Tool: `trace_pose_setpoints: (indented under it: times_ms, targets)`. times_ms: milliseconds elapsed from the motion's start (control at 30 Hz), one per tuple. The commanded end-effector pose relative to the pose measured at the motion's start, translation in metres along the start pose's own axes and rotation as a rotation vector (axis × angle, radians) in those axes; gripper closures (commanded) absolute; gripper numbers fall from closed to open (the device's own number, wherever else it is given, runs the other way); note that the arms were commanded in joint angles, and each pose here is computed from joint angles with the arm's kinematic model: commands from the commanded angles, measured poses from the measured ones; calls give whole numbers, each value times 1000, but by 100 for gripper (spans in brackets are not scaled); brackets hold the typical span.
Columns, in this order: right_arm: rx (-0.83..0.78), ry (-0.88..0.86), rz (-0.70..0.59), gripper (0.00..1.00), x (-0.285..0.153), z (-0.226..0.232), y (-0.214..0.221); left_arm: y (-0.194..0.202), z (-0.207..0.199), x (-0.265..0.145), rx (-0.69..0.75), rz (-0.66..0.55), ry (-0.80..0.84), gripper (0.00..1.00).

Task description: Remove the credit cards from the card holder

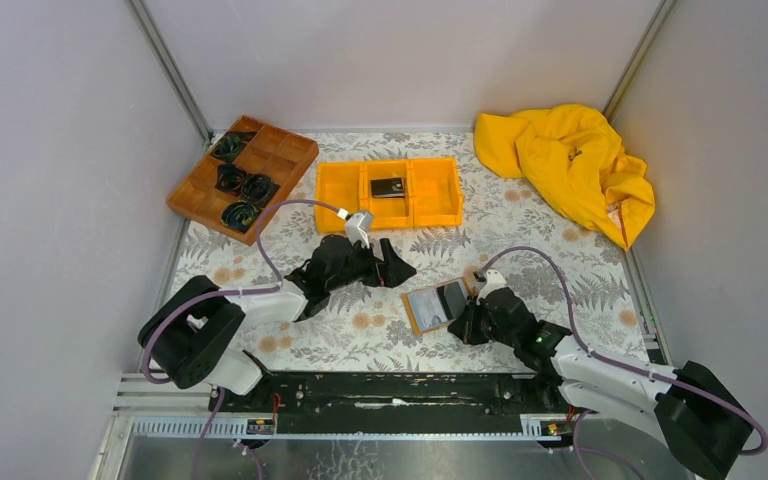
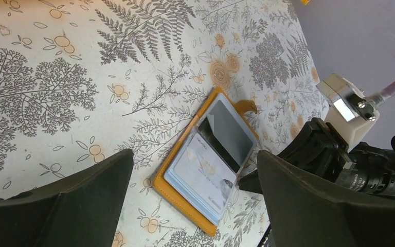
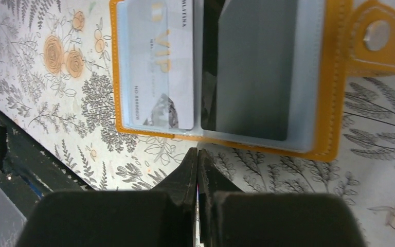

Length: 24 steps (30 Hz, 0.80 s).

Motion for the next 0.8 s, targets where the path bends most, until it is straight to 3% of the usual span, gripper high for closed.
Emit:
trace_pose_setpoints:
  times_ms: [0, 567, 767]
  targets:
    - [0, -22, 4, 100, 6, 7, 5, -13, -1, 0, 13, -70, 11, 2]
    - [-28, -28, -16, 100, 39, 38, 2, -6, 11, 8, -56, -47, -46, 4]
    - [-60, -20, -13, 100, 49, 50, -7, -4, 11, 8, -52, -46, -31, 0]
Point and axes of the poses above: each gripper's point midway between its finger pads, its own x axis out along the fingers, its own z axis along the line the jaws close on, y = z × x, the point moved 1 cm from there along -x, back along the fingers, and after that the axes turned 9 degrees about x, right-handed, at the moved point
